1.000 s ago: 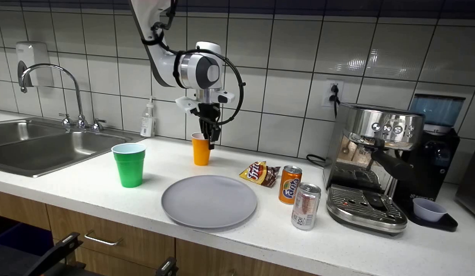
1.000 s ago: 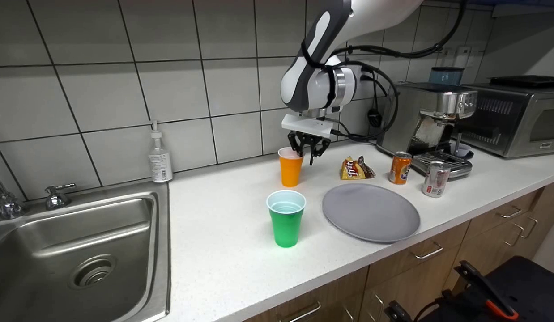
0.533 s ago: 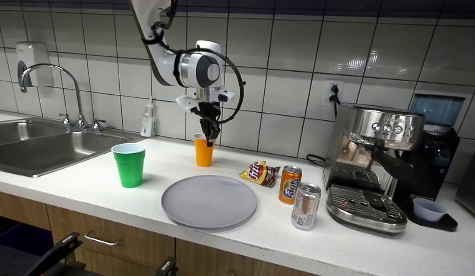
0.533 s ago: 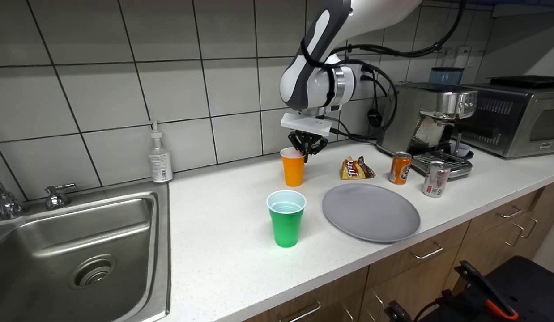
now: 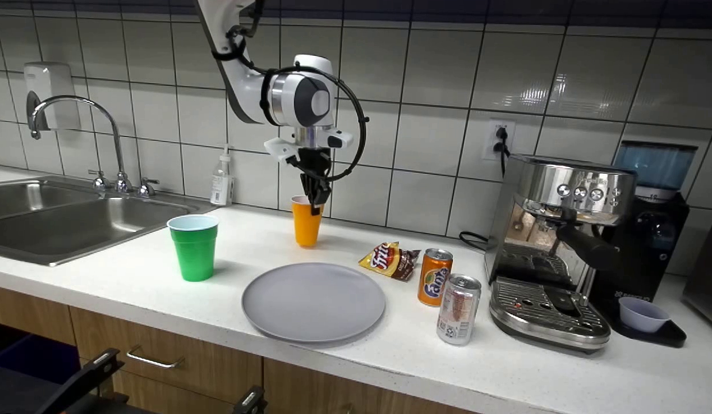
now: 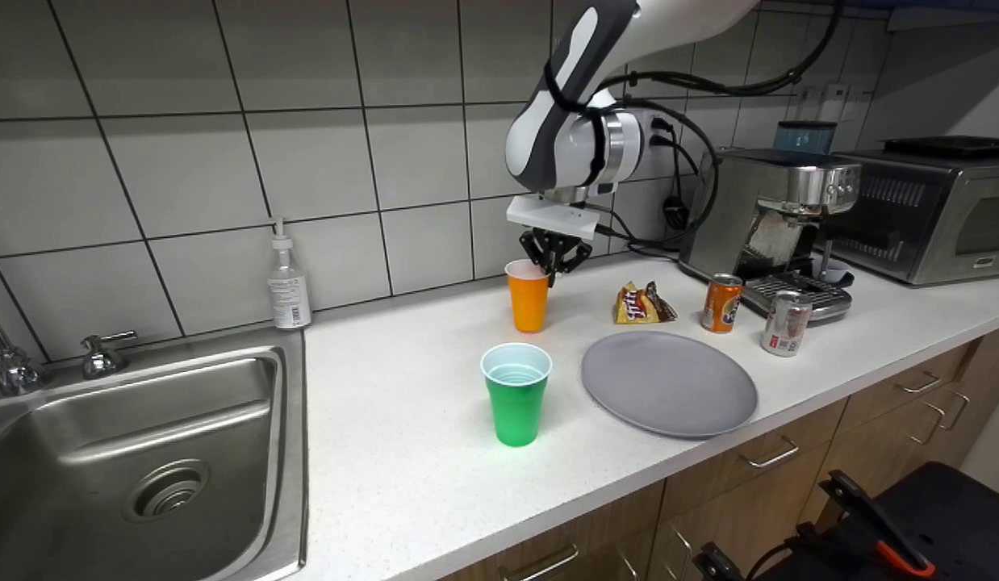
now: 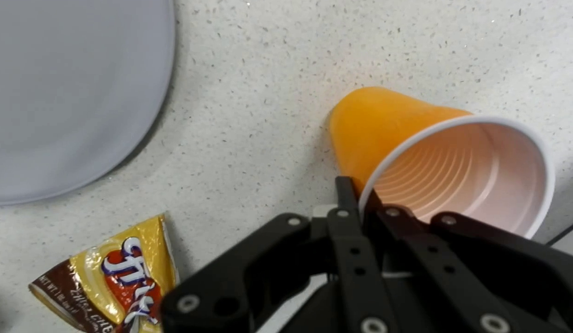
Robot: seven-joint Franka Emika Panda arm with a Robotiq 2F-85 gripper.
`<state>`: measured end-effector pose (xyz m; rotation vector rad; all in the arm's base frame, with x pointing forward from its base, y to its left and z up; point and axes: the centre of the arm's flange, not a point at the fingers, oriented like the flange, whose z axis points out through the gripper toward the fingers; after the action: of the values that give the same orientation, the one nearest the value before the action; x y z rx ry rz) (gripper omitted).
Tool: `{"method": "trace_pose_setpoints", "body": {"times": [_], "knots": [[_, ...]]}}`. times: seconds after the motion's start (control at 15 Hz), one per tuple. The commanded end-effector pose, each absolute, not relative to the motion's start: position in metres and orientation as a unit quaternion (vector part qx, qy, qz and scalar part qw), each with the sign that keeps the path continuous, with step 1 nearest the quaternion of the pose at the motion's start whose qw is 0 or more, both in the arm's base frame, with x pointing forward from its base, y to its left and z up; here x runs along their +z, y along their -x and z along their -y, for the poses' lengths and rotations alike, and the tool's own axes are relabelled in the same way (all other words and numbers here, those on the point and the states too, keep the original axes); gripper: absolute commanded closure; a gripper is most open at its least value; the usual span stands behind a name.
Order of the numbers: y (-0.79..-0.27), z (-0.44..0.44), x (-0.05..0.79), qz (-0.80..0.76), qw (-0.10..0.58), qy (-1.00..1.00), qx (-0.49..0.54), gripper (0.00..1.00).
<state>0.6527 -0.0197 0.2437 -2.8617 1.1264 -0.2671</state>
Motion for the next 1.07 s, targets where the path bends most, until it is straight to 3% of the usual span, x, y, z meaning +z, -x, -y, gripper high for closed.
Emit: {"method": "trace_pose_setpoints", "body": {"times": [0.0, 1.0], "knots": [[-0.631, 0.025, 0.271, -0.373, 0.039, 0.923, -0.086, 0.99], [-0.52, 0.093, 0.295, -0.428, 0.015, 0.901, -0.063, 0.99]]}}
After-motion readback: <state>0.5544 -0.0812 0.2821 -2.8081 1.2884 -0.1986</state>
